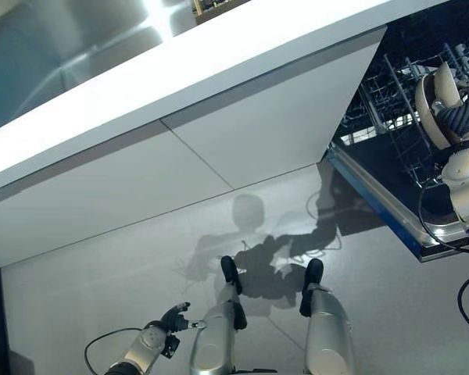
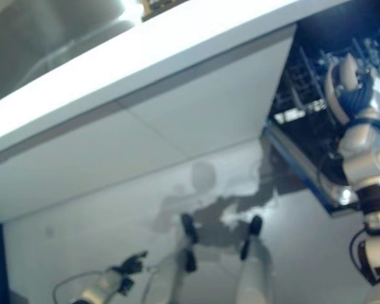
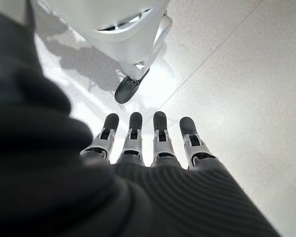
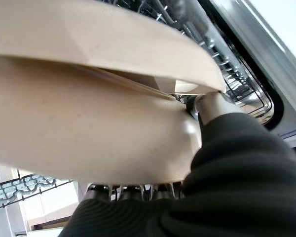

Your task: Take plates into dishwasher

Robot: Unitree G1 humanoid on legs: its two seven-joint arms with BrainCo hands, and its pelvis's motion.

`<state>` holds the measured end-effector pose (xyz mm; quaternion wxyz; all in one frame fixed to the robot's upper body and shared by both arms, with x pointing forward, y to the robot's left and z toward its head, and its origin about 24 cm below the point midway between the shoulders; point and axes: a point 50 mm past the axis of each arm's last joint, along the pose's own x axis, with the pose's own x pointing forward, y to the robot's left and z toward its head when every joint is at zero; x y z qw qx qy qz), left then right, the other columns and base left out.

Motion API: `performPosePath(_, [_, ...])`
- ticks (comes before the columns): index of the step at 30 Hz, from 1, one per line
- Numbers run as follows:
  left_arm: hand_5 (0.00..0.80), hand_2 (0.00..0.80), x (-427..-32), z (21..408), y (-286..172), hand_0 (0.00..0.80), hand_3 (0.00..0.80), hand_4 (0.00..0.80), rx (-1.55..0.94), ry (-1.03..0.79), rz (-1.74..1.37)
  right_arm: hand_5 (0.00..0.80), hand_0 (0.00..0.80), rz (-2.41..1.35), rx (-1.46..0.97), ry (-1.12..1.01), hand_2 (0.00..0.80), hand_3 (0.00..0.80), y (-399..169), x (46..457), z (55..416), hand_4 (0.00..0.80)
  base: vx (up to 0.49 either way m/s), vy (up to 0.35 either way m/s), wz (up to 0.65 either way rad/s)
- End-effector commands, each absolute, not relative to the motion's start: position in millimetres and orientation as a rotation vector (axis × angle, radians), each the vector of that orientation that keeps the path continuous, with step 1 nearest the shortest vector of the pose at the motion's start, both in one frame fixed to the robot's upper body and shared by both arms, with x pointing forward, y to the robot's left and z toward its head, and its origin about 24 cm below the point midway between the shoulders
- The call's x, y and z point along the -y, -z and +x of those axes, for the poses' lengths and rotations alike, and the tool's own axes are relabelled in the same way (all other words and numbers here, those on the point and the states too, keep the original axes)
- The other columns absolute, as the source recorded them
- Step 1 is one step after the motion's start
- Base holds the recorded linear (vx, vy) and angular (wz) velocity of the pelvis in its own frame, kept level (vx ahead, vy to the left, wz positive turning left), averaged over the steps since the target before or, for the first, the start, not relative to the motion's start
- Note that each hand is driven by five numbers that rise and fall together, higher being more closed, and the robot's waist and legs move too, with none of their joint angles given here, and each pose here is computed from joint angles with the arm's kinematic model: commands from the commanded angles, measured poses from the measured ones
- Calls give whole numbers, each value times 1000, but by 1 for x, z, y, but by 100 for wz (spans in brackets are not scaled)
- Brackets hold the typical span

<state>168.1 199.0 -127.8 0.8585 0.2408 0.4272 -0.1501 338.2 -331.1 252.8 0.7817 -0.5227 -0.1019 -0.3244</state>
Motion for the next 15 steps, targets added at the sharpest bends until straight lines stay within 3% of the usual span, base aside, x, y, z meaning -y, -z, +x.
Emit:
performPosePath(1, [0, 0, -203, 171, 127, 0, 0, 0, -904, 332, 548, 800, 800, -1170, 275, 723, 800, 800, -280, 325, 342, 800, -7, -4, 5])
performPosePath(13, [0, 0, -202, 171, 126, 0, 0, 0, -898, 332, 541, 800, 800, -1177, 171, 773, 800, 800, -273, 339, 342, 800, -3, 5, 2])
performPosePath(14, [0, 0, -202, 171, 126, 0, 0, 0, -898, 331, 542, 791, 791, -1177, 170, 774, 791, 791, -273, 340, 342, 791, -11, 1, 16])
performPosePath(15, [0, 0, -203, 170, 127, 0, 0, 0, -898, 331, 543, 690, 690, -1180, 166, 778, 690, 690, -272, 341, 341, 690, -22, 5, 29])
